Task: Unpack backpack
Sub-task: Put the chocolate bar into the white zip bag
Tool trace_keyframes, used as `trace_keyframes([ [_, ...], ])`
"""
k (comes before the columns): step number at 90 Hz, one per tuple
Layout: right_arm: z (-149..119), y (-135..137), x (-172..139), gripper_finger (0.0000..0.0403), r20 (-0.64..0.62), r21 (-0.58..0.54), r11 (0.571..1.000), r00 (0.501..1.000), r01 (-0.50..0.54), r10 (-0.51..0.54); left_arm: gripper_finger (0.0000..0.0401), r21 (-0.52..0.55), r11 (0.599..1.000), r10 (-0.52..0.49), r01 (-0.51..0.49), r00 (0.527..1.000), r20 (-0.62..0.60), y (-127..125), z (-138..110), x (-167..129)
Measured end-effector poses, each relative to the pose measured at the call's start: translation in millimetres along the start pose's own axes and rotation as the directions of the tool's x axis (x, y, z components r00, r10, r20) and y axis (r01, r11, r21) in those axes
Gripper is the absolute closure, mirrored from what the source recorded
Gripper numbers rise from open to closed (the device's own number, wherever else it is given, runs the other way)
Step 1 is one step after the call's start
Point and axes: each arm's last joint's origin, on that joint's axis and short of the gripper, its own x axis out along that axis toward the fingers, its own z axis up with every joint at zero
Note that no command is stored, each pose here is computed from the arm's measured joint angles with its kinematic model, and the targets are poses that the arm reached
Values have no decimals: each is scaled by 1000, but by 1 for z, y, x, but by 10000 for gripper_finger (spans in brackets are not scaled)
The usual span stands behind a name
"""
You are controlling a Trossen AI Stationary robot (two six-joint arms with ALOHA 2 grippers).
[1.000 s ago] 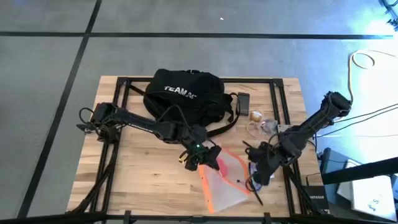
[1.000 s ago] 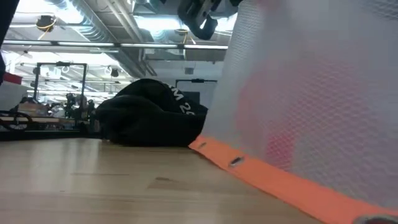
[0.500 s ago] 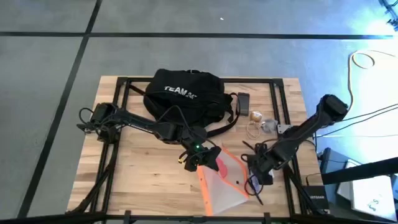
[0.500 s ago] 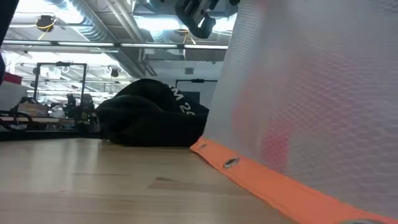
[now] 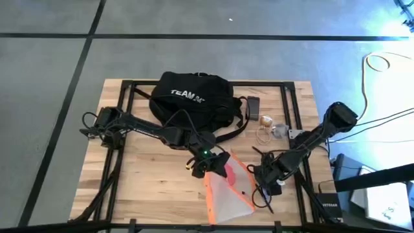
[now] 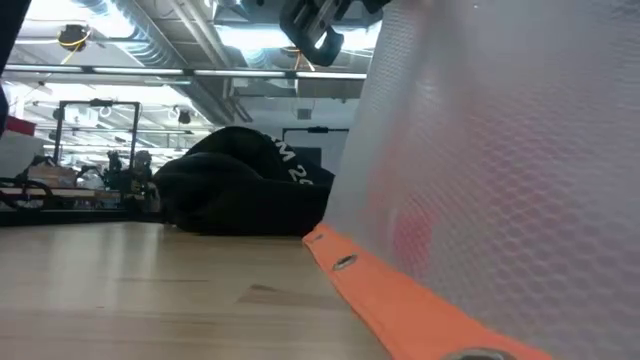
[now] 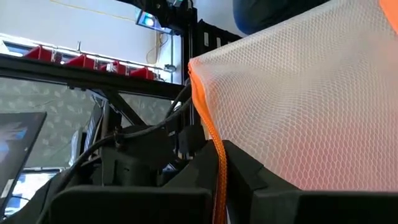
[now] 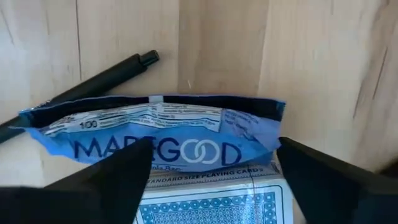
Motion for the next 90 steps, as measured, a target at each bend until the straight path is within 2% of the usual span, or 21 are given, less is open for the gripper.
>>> trace_keyframes([
  [30,1,-1,0,233,42,-2,999,998,51,-51,401,-15,1000,0,0,1000,0,0,0,0],
  [80,0,-2,-1,389,32,-5,999,998,54,-54,401,-23,1000,0,0,1000,0,0,0,0],
  [90,0,-2,-1,400,22,-3,998,998,58,-57,401,-23,1000,0,0,1000,0,0,0,0],
])
